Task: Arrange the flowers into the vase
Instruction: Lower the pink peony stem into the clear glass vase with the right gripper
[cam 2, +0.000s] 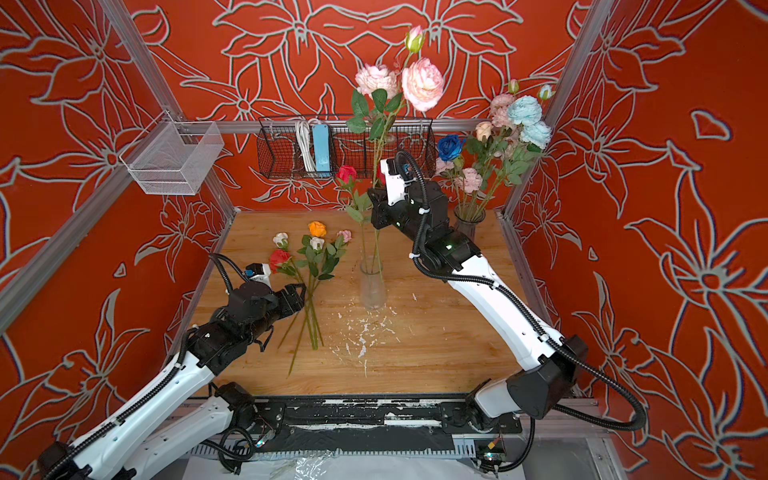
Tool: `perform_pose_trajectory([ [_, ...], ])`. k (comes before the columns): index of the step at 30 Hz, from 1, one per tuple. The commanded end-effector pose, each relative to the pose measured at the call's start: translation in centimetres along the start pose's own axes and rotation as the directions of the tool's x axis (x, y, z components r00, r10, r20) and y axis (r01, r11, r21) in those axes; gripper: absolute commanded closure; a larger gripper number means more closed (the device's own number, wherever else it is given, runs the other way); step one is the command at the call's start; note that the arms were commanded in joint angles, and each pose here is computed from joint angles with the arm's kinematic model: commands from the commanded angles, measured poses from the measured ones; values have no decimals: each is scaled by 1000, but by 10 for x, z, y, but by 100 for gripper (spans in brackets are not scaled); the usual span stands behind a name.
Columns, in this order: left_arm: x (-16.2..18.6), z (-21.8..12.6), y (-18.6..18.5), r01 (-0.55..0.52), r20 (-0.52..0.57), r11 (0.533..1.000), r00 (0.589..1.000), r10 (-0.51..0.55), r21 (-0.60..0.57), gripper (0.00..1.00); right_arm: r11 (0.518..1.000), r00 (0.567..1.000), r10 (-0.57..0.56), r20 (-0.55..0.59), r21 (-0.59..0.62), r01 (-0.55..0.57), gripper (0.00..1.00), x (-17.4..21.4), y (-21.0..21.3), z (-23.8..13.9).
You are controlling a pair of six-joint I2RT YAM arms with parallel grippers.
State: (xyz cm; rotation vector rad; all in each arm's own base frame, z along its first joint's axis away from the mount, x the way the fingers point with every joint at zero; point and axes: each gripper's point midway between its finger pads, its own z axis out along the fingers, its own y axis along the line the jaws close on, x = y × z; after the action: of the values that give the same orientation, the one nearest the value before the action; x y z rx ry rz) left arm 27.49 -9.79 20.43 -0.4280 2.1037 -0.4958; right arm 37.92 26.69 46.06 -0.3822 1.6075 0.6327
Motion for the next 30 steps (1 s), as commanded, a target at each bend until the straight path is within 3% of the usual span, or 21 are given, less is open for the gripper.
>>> perform_pose_trajectory([
  [1,-11,-4,-11,23,27,999,999,-24,42,19,999,990,-26,136,-25,30,100,-56,10,-25],
  [9,-22,-6,-18,-5,40,999,999,3,44,19,999,992,-33,118,-35,37,100,-58,6,-2],
  [23,-13,1,-12,0,24,1000,1000,0,30,19,995,995,88,-43,-32,-90,100,61,-12,15],
  [25,-12,2,-12,-1,22,1000,1000,1,28,19,997,994,79,-72,-4,-80,83,79,-17,12],
  [30,-13,4,-13,-17,24,999,1000,16,27,19,998,993,60,-102,42,-56,76,104,-25,-2],
])
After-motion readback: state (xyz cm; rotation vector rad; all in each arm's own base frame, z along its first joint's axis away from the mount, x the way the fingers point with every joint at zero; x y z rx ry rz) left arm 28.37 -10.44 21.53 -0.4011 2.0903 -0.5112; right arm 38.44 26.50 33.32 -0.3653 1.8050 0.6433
